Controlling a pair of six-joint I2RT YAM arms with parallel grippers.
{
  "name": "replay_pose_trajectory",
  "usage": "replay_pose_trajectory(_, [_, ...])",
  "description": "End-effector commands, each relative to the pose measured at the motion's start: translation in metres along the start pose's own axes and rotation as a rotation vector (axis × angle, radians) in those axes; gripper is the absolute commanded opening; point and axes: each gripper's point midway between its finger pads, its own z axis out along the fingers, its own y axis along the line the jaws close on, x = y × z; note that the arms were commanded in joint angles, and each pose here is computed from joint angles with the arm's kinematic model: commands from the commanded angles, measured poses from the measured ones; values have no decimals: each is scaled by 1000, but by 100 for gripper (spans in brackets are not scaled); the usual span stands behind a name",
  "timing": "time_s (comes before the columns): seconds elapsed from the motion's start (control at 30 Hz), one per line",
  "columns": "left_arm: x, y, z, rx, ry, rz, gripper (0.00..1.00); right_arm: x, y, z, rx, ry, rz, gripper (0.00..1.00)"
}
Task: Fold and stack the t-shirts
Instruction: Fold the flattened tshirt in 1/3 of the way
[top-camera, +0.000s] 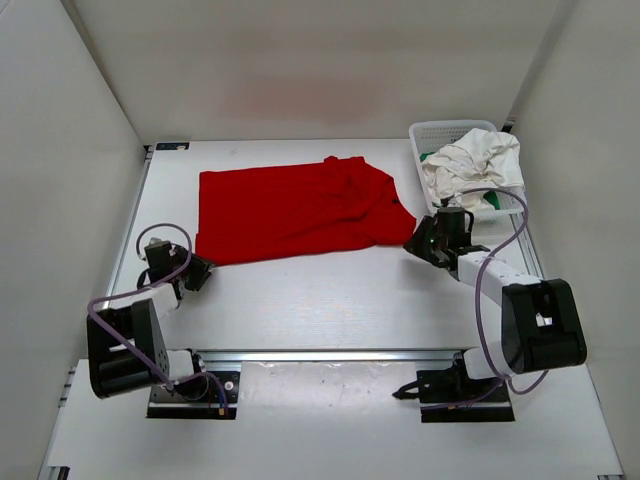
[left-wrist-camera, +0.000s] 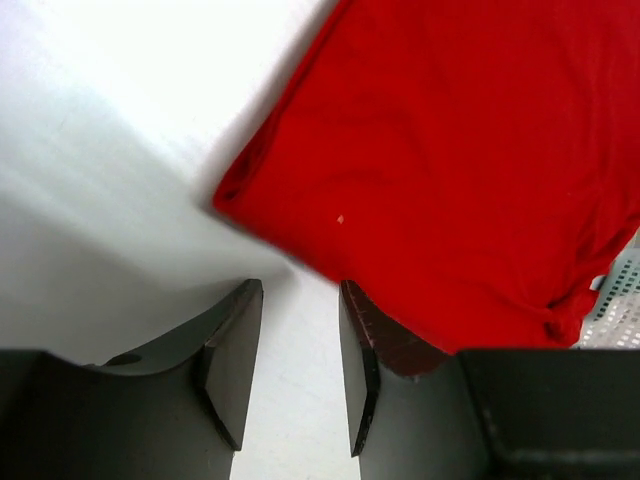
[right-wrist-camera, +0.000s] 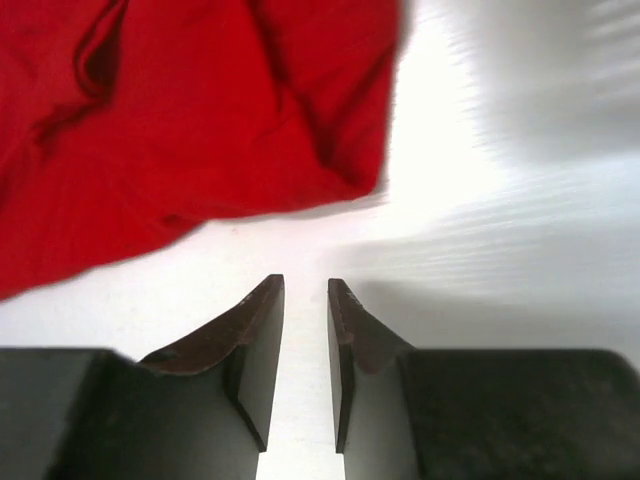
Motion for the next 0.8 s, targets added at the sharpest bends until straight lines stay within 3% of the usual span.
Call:
replay_pose_trajectory(0.0, [-9,-6,10,10,-39,-36,48,-35,4,5,-44,-137,24,25])
replay_pose_trajectory(0.03, [-6,-4,13,6,-29,-39,46,-35,2,7,-41,-130,31,25])
replay_pose_trajectory(0.2, [-14,-18,25,30,-2,-47,10,-33,-5,26,-32,-124,44,28])
replay_pose_trajectory(0.3, [-21,-15,28,9,-8,-34,0,-28,-8,37,-26,-86,60,28])
replay_pose_trajectory(0.6, [-30,-19,35,0,-7,-15,0,-39,-8,53,-19,-107,72,24])
replay_pose_trajectory(0.77, [-34,-22,34,-3,-14,10,0,-40,-12,60,0,-113,75,3])
